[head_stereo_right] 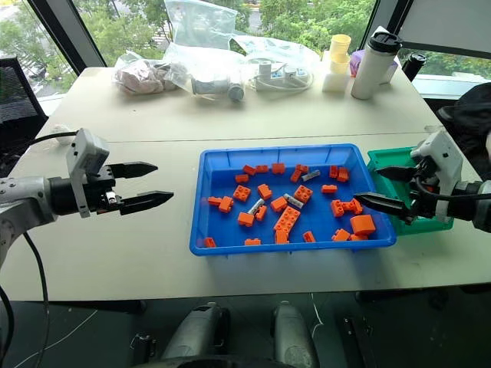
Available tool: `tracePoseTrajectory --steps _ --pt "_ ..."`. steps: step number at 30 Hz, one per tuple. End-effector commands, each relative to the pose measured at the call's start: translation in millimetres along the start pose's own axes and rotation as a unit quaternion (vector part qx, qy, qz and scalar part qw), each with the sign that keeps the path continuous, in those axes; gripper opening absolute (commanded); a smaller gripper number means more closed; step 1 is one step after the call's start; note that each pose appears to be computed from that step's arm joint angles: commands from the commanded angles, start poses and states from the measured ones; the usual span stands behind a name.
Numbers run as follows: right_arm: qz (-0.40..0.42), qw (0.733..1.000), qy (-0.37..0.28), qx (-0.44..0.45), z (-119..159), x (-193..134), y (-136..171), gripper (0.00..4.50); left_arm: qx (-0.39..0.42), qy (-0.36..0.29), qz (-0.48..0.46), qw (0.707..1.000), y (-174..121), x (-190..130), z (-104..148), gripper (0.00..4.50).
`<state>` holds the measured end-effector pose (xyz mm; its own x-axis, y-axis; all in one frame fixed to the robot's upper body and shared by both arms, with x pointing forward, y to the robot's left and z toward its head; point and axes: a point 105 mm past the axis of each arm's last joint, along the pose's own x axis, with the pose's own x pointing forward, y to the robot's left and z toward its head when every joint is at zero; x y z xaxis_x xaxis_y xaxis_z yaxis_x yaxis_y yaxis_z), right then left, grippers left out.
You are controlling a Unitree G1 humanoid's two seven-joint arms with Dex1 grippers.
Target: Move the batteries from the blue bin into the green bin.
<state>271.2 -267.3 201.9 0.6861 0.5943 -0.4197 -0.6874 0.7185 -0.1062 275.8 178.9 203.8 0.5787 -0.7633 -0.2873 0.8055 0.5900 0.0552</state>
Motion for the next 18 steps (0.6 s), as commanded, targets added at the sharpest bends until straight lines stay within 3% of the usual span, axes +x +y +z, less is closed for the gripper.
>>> tracePoseTrajectory --steps 1,18 --pt "-0.006 1.0 -0.018 -0.013 8.1 -1.7 -1.1 4.48 0.029 -0.026 0.027 0.999 6.8 -4.0 14.7 4.5" --pt "-0.008 1.0 -0.026 -0.009 8.8 5.6 -0.8 4.48 0.05 -0.011 0.021 0.998 9.4 -3.1 12.4 4.5"
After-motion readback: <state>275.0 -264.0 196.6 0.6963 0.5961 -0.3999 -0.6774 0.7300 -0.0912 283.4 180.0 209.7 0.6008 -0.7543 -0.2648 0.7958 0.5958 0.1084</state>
